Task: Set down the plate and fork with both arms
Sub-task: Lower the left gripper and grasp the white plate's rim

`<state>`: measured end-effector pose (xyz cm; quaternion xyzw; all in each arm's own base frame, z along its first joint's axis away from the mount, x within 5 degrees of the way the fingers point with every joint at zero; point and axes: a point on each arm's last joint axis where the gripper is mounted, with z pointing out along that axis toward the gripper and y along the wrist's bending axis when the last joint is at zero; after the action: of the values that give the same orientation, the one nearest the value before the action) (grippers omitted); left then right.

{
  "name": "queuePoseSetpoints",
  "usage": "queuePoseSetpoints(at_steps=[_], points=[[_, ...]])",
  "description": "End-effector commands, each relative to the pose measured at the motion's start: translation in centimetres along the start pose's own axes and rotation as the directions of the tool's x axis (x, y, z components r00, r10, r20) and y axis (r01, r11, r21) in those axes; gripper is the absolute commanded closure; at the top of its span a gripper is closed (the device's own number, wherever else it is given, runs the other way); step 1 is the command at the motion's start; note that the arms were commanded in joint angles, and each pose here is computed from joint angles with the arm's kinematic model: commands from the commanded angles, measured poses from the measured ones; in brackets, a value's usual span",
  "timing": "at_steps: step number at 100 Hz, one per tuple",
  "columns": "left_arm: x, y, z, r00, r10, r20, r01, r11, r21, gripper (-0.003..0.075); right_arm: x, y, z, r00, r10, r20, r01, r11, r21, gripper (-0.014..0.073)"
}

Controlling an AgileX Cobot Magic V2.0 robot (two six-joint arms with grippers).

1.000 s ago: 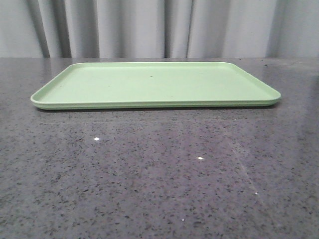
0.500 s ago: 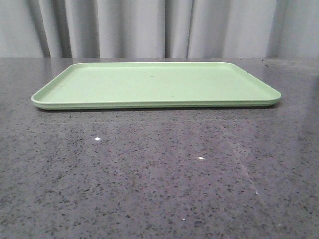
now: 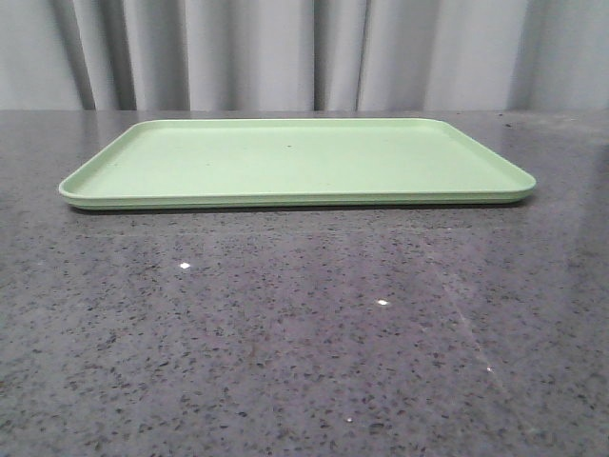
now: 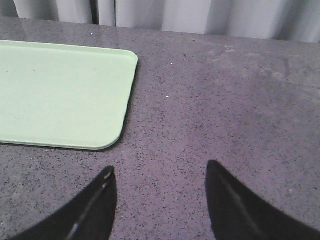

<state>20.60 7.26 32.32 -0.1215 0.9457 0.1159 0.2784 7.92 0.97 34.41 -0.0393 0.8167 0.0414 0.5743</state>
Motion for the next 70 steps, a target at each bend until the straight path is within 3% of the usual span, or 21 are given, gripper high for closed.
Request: queuePoseSetpoints(at_steps=[1, 37, 70], points=[[-1.2, 0.1, -0.5, 0.999, 0.01, 0.047, -0.01, 1.0, 0.004, 0.0123, -1.6, 0.0, -0.3, 0.996, -0.005, 0.087, 0.004, 1.0, 0.006, 0.0181], [-1.9, -0.3, 2.3, 1.0, 0.023, -0.005, -0.023, 1.0, 0.012, 0.0123, -1.6, 0.0, -0.3, 0.996, -0.005, 0.087, 0.004, 1.0, 0.006, 0.0181], [-2.2, 0.2, 5.1, 0.998, -0.033, -0.052, 0.034, 0.999, 0.031, 0.0123, -1.6, 0.0, -0.3, 0.996, -0.005, 0.087, 0.004, 1.0, 0.006, 0.0181]])
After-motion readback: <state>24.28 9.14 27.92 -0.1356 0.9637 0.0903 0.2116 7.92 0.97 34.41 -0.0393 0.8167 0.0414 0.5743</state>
